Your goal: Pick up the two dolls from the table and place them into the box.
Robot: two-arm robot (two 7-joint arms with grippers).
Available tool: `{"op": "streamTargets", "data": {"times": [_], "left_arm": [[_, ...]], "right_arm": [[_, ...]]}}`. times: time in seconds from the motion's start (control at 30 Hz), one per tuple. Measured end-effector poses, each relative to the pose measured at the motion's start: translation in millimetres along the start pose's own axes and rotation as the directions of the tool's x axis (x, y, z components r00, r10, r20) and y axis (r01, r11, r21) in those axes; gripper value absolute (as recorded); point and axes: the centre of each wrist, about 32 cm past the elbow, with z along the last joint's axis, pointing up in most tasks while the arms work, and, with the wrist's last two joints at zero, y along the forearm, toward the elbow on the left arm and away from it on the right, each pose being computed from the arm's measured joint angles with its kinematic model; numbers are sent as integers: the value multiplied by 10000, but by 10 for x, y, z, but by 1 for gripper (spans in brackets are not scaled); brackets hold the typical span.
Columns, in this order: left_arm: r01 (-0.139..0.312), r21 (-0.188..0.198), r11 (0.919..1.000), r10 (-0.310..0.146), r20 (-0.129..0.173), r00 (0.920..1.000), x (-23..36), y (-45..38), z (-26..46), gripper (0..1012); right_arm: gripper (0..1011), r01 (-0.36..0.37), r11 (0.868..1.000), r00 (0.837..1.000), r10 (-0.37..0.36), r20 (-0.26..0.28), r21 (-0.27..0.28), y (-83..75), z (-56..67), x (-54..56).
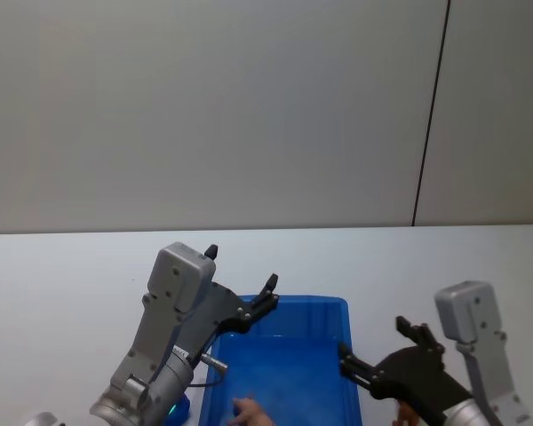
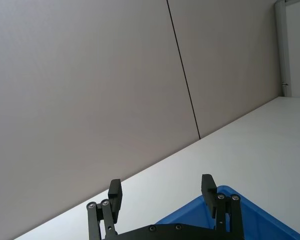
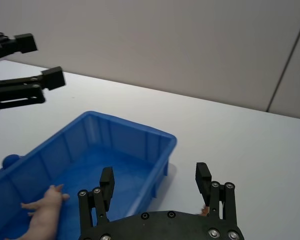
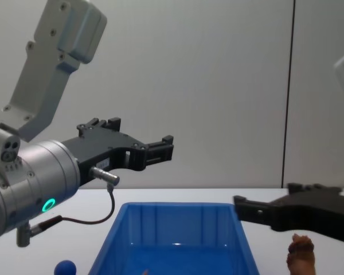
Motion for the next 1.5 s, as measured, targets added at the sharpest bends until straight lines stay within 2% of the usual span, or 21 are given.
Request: {"op": "streamTargets", "data": {"times": [0.27, 0.67, 1.23, 1.5], "left_arm": [[0, 1, 10000, 0, 0, 10000, 0, 0, 0, 1001], [0, 0, 10000, 0, -1, 10000, 0, 0, 0, 1001], [-1, 1, 10000, 1, 0, 10000, 0, 0, 0, 1001], [0, 0, 10000, 0, -1, 10000, 0, 0, 0, 1001]], "right_arm": [[1001, 936, 9953, 9955, -933, 140, -235, -145, -14, -16], [1001, 2074, 9734, 9782, -2050, 342, -972, -270, -110, -115], [1001, 2537, 9530, 9672, -2520, 314, -1656, -191, -308, -300], [1001, 2695, 9434, 9627, -2690, 295, -1936, -108, -378, -334]]}}
